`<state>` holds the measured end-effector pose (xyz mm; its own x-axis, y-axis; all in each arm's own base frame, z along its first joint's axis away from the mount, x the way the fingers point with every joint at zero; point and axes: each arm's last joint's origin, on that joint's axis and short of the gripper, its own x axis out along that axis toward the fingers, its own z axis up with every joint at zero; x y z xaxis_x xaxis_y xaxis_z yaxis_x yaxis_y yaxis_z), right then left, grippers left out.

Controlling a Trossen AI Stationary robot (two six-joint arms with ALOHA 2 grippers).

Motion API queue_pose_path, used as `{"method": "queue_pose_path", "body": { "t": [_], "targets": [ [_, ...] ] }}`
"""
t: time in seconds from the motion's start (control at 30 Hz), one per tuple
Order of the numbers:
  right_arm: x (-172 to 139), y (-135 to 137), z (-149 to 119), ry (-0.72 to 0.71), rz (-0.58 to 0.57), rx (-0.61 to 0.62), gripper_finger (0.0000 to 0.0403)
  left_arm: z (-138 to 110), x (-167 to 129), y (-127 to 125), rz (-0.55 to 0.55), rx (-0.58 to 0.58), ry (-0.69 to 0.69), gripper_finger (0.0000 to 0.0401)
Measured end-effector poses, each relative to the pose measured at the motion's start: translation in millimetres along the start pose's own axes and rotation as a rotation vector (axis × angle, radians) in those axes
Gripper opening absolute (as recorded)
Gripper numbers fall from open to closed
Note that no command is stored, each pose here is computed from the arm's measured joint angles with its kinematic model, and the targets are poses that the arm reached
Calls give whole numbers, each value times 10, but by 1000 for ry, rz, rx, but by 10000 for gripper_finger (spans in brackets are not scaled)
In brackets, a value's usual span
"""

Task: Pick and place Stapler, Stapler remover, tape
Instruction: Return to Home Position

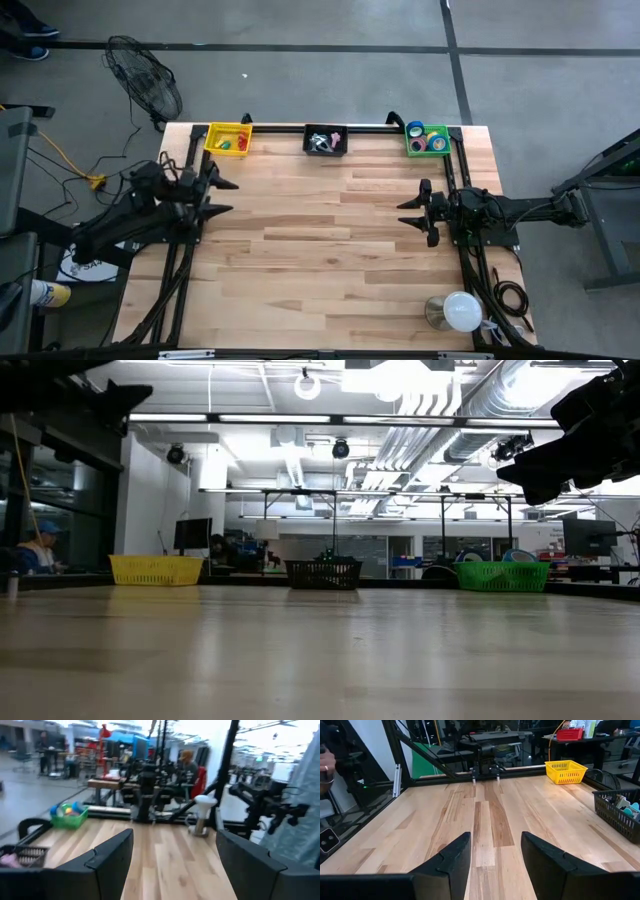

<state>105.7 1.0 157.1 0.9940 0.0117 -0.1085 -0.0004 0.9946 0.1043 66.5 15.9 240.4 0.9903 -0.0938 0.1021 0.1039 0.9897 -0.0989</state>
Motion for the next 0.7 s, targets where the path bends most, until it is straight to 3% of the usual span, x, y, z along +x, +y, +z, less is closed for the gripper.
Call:
{"method": "queue_pose_path", "body": {
  "t": [0.4, 0.53, 0.7],
  "targets": [
    [0, 0, -1, 0, 0, 0, 165, -175, 128, -80, -115, -52, -51, 280],
    [0, 0, -1, 0, 0, 0, 165, -295, 171, -95, -95, -68, -42, 280],
    [0, 0, -1, 0, 0, 0, 165, -250, 171, -168, -140, -49, -86, 280]
  ]
}}
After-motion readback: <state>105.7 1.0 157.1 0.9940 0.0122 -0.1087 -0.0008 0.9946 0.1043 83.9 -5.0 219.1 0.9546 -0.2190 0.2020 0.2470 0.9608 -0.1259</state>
